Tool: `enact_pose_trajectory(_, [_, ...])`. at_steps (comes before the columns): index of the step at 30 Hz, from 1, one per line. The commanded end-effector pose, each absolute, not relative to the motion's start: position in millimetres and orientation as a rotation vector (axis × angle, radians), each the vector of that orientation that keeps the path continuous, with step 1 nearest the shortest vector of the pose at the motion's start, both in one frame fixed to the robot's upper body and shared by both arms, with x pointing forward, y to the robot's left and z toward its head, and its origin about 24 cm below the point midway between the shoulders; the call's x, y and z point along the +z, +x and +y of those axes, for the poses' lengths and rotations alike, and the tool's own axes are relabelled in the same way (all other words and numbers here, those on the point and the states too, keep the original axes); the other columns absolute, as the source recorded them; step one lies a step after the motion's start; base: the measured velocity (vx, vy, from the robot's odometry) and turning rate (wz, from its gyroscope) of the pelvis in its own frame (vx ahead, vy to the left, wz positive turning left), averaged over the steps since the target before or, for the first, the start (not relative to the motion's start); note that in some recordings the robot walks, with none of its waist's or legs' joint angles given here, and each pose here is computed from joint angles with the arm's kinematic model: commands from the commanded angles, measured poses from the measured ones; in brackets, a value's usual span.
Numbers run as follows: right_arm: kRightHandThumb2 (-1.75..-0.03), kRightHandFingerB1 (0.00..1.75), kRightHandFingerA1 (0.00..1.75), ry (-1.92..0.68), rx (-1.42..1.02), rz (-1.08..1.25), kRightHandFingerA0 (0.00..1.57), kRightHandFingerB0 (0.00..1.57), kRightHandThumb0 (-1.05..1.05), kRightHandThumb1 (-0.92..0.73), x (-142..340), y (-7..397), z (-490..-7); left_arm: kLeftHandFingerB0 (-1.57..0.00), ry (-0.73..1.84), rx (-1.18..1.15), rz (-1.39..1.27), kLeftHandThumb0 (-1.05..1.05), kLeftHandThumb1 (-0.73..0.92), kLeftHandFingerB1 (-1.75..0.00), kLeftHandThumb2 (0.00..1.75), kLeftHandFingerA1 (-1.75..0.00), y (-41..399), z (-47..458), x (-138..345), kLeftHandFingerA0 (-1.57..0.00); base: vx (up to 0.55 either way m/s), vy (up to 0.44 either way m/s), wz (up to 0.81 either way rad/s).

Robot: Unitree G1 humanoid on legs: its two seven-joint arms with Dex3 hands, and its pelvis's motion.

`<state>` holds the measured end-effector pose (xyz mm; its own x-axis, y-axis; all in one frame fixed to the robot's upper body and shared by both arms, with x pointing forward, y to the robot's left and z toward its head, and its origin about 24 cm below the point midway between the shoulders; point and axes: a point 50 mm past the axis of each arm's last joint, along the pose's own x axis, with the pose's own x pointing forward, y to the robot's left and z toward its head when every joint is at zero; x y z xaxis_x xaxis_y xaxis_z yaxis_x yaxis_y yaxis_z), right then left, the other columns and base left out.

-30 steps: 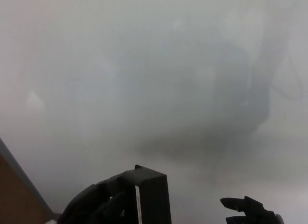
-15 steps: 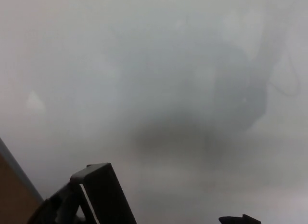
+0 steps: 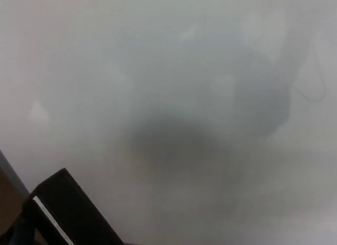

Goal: A magnetic marker holder is on the left hand side of the white board, the robot put the index and middle finger into the opening of the container and pull off the magnetic holder and hand it to a human on the left hand side.

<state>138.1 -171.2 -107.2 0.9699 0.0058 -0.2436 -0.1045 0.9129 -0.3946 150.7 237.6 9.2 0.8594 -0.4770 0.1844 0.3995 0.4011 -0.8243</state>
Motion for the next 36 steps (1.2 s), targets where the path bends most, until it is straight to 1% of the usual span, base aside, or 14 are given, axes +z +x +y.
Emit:
enact_pose_trajectory(1, [-0.62, 0.49, 0.53, -0.456, 0.061, 0.308, 0.85, 0.73, -0.57, -0.72, -116, 108, -177, -0.80, -1.287, -0.830, -0.372, -0.40, 0.70, -0.56, 0.61, -0.82, 127, 261, 89, -0.96, 0.00, 0.000, 0.00])
enact_pose_trajectory(6, [-0.62, 0.49, 0.53, -0.481, 0.073, 0.297, 0.85, 0.73, -0.57, -0.73, -116, 110, -176, -0.79, -1.288, -0.837, -0.387, -0.40, 0.70, -0.57, 0.61, -0.85, 129, 261, 91, -0.95, 0.00, 0.000, 0.00])
enact_pose_trajectory(7, [-0.62, 0.49, 0.54, -0.487, 0.075, 0.290, 0.86, 0.74, -0.56, -0.72, -115, 111, -176, -0.83, -1.264, -0.833, -0.411, -0.45, 0.75, -0.53, 0.63, -0.69, 130, 260, 94, -1.05, 0.00, 0.000, 0.00])
enact_pose_trajectory(10, [-0.62, 0.49, 0.54, -0.492, 0.076, 0.286, 0.86, 0.74, -0.57, -0.72, -115, 111, -176, -0.81, -1.218, -0.846, -0.461, -0.46, 0.61, -0.46, 0.60, -0.64, 131, 259, 100, -0.99, 0.00, 0.000, 0.00])
enact_pose_trajectory(11, [-0.62, 0.49, 0.54, -0.492, 0.076, 0.286, 0.87, 0.74, -0.57, -0.73, -115, 111, -176, -0.31, -1.218, -0.874, -0.496, -0.64, 0.40, -0.44, 0.77, -0.60, 132, 257, 103, -0.69, 0.00, 0.000, 0.00])
enact_pose_trajectory(14, [-0.62, 0.49, 0.55, -0.498, 0.076, 0.281, 0.88, 0.74, -0.56, -0.72, -115, 112, -176, -0.18, -1.157, -0.885, -0.549, -0.85, 0.56, -0.30, 0.58, -0.38, 129, 256, 107, -0.45, 0.00, 0.000, 0.00])
enact_pose_trajectory(15, [-0.62, 0.50, 0.55, -0.501, 0.076, 0.272, 0.88, 0.75, -0.56, -0.72, -114, 113, -175, -0.09, -1.118, -0.877, -0.544, -0.89, 0.47, -0.38, 0.87, -0.46, 127, 257, 109, -0.33, 0.00, 0.000, 0.00])
enact_pose_trajectory(24, [-0.63, 0.50, 0.57, -0.521, 0.078, 0.247, 0.92, 0.76, -0.56, -0.73, -113, 118, -174, -0.16, -1.065, -0.880, -0.538, -0.99, 0.50, -0.39, 0.92, -0.44, 126, 257, 109, -0.31, 0.00, 0.000, 0.00])
enact_pose_trajectory(25, [-0.63, 0.50, 0.58, -0.527, 0.083, 0.240, 0.93, 0.76, -0.56, -0.73, -112, 119, -174, -0.25, -1.065, -0.886, -0.536, -1.01, 0.61, -0.33, 0.60, -0.38, 126, 255, 110, -0.41, 0.00, 0.000, 0.00])
enact_pose_trajectory(29, [-0.62, 0.50, 0.56, -0.538, 0.081, 0.235, 0.91, 0.76, -0.57, -0.73, -112, 120, -174, -0.28, -1.066, -0.888, -0.524, -1.02, 0.63, -0.33, 0.60, -0.39, 127, 253, 113, -0.43, 0.00, 0.000, 0.00])
enact_pose_trajectory(30, [-0.62, 0.50, 0.56, -0.541, 0.082, 0.235, 0.91, 0.75, -0.56, -0.73, -112, 120, -174, -0.27, -1.068, -0.894, -0.521, -0.99, 0.48, -0.42, 0.91, -0.45, 127, 253, 112, -0.38, 0.00, 0.000, 0.00])
enact_pose_trajectory(32, [-0.62, 0.50, 0.56, -0.545, 0.084, 0.235, 0.91, 0.75, -0.56, -0.73, -112, 120, -174, -0.27, -1.072, -0.903, -0.517, -0.99, 0.48, -0.42, 0.91, -0.45, 128, 254, 111, -0.38, 0.00, 0.000, 0.00])
enact_pose_trajectory(33, [-0.62, 0.50, 0.56, -0.547, 0.086, 0.229, 0.90, 0.74, -0.55, -0.73, -111, 122, -174, -0.30, -1.060, -0.892, -0.518, -1.00, 0.62, -0.35, 0.60, -0.37, 128, 254, 109, -0.46, 0.00, 0.000, 0.00])
enact_pose_trajectory(36, [-0.62, 0.49, 0.55, -0.550, 0.086, 0.236, 0.90, 0.74, -0.56, -0.74, -112, 123, -174, -0.33, -1.071, -0.894, -0.497, -1.03, 0.64, -0.36, 0.61, -0.36, 128, 255, 106, -0.47, 0.00, 0.000, 0.00])
